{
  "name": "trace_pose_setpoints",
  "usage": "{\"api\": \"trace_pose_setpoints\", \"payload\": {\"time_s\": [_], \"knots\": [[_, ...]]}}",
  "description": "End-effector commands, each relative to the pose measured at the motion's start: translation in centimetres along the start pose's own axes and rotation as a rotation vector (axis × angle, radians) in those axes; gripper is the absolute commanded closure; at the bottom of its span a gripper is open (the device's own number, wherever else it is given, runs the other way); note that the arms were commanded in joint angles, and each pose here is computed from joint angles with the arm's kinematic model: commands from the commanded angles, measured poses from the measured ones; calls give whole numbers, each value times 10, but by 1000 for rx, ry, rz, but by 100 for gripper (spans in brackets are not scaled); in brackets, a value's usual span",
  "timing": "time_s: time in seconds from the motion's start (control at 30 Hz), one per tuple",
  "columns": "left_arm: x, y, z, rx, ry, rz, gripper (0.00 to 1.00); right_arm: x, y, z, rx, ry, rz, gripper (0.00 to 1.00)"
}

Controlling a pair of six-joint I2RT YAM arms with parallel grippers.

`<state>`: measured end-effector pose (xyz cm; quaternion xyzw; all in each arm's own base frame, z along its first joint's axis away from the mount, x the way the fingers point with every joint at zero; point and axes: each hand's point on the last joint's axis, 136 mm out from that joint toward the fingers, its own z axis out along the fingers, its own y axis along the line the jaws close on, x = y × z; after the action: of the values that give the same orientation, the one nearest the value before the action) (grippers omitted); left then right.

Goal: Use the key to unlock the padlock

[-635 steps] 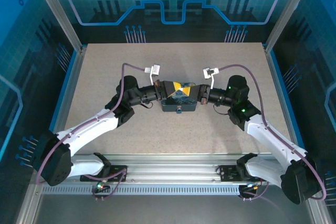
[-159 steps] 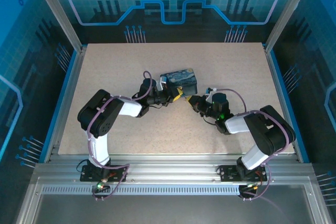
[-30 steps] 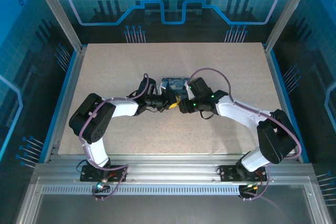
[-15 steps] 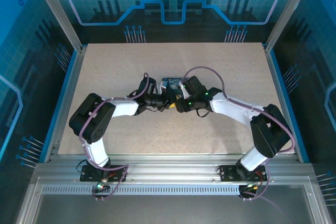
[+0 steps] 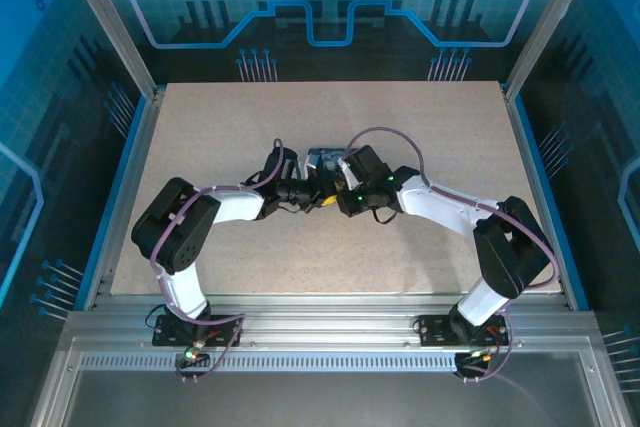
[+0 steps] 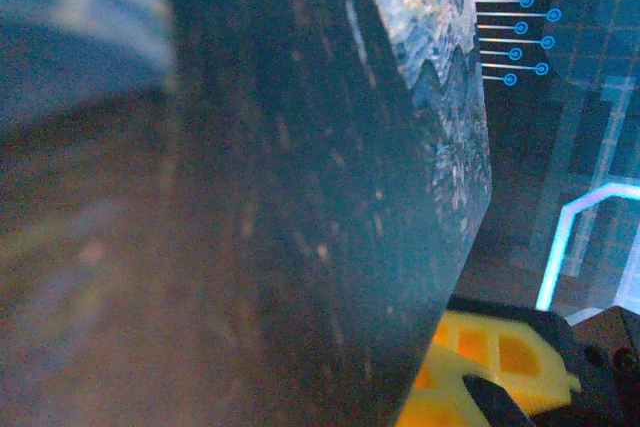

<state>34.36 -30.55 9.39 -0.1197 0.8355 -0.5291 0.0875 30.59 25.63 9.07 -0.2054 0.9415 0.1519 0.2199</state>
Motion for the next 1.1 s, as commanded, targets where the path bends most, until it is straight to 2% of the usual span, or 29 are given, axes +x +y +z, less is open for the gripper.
{"api": "trace_pose_setpoints", "payload": {"time_s": [0.0,0.07,0.17,0.23,0.33,0.4,0.73,1.07], "knots": [[-1,-30,-4,68,13,61,100,-2,7,3,-9,9,-23,92],[-1,-29,-3,66,12,58,100,0,7,4,-15,12,-24,98],[-1,-29,-4,69,13,59,100,3,6,6,-15,15,-20,98],[-1,-29,-4,70,15,60,100,4,8,6,-28,19,-24,91],[-1,-29,-4,70,15,59,100,3,8,4,-17,12,-26,72],[0,-29,-3,71,17,57,100,3,6,3,-9,10,-28,70],[1,-28,-4,79,19,54,100,3,0,1,46,1,-42,64],[1,-29,-4,82,18,55,100,4,-3,5,69,15,-62,68]]}}
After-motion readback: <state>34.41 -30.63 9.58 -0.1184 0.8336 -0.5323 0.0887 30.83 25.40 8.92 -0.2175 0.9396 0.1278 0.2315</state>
